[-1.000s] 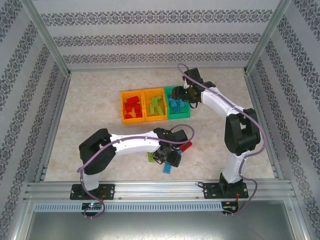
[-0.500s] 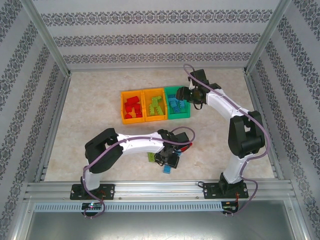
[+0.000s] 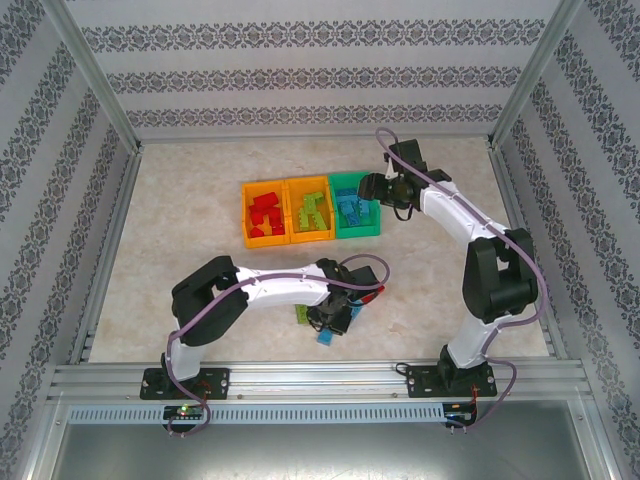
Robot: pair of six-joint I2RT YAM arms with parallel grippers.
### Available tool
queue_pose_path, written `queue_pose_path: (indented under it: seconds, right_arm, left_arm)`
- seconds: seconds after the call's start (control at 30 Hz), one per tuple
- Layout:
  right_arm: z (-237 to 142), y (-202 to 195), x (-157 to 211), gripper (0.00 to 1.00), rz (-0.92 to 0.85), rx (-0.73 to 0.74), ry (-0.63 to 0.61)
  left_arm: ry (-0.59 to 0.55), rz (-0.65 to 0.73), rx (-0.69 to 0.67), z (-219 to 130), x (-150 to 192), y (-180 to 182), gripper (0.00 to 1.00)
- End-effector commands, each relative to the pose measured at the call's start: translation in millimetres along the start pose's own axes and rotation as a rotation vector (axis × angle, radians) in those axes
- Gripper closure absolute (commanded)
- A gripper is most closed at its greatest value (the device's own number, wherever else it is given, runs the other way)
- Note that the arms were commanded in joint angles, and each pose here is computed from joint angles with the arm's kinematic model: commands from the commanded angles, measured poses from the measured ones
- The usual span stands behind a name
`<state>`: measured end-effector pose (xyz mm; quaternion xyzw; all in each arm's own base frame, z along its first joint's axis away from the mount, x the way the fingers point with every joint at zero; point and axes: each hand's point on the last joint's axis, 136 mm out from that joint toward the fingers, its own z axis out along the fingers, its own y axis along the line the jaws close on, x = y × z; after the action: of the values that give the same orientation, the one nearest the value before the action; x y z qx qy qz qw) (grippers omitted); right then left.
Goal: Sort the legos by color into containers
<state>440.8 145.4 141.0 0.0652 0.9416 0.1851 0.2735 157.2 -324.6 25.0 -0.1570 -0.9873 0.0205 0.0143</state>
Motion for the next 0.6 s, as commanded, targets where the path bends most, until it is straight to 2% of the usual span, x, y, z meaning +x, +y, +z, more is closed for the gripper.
queue_pose_path:
  seconds: [0.0,0.23,0.47,0.57]
  right_arm:
    - [-16.5,-0.7,-1.4,0.32,-0.004,-0.01,-0.036]
    - [-26.2,-17.1,39.8,0.32,-0.005,-0.001,-0.005]
    - [-38.8,-42.3,93.9,0.32,0.028,0.039,0.033]
    - [-45.1,-48.9,115.1,0.32,0.043,0.048,0.041]
  left_arm:
    - [-0.087,0.027,-0.042,-47.3,-13.2,16.6,0.73]
    - [-0.197,0.025,0.014,-96.5,-57.2,34.4,0.72]
    - [-0.325,0.033,0.172,-137.9,-143.2,32.5,0.72]
    - [-0.373,0.04,0.189,-149.9,-181.7,33.7,0.72]
